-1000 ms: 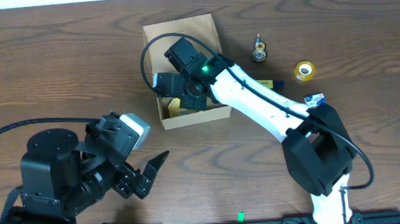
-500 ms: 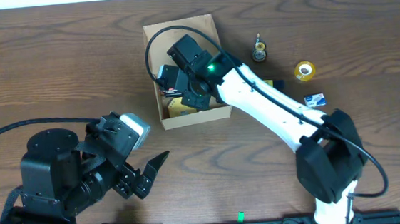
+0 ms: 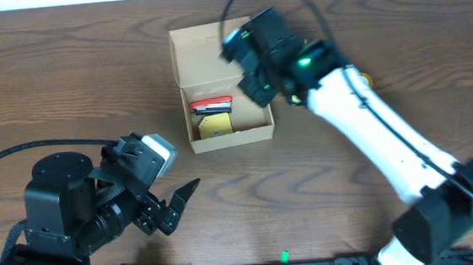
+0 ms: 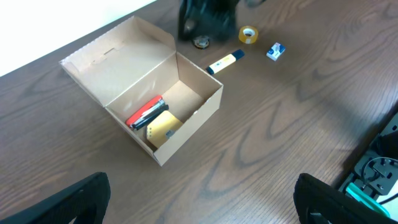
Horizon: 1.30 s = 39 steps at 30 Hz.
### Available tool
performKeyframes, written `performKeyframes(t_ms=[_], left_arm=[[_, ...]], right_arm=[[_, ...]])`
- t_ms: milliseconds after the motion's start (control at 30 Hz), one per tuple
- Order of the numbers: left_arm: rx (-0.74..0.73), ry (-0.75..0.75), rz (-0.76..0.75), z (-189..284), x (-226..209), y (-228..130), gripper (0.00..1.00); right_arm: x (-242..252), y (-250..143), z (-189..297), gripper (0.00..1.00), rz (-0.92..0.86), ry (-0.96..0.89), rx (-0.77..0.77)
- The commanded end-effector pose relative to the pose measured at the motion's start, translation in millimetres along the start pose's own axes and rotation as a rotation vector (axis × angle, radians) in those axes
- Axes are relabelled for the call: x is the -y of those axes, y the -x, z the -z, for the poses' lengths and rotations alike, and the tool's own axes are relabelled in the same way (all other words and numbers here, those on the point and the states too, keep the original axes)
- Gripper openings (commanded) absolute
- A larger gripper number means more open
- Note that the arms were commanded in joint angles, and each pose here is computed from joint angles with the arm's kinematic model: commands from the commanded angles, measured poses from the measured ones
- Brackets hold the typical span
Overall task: Pack container
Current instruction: 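Open the right gripper to release the stapler and lift out, then move the right gripper over the yellow tape roll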
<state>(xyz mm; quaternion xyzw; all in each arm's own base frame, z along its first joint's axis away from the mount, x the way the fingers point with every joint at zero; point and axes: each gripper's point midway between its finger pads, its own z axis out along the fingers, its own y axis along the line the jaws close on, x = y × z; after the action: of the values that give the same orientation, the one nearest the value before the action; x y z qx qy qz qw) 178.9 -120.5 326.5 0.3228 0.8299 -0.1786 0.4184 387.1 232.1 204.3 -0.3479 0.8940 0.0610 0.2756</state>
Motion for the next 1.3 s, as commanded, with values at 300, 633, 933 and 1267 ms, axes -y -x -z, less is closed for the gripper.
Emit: performKeyframes(t_ms=[300, 633, 933, 1267], left_arm=[[0.021, -0.008, -0.012, 5, 2, 6, 0.95], [0.021, -0.008, -0.012, 5, 2, 6, 0.95], [0.021, -0.008, -0.012, 5, 2, 6, 0.95], [0.021, -0.008, -0.012, 5, 2, 6, 0.95]], right_arm=[[121, -52, 45, 0.01, -0.431, -0.161, -0.027], [194, -130, 47, 0.21, -0.569, -0.41, -0.169], [214, -187, 11, 0.91, -0.621, -0.44, -0.203], [215, -202, -36, 0.98, -0.59, -0.406, -0.166]])
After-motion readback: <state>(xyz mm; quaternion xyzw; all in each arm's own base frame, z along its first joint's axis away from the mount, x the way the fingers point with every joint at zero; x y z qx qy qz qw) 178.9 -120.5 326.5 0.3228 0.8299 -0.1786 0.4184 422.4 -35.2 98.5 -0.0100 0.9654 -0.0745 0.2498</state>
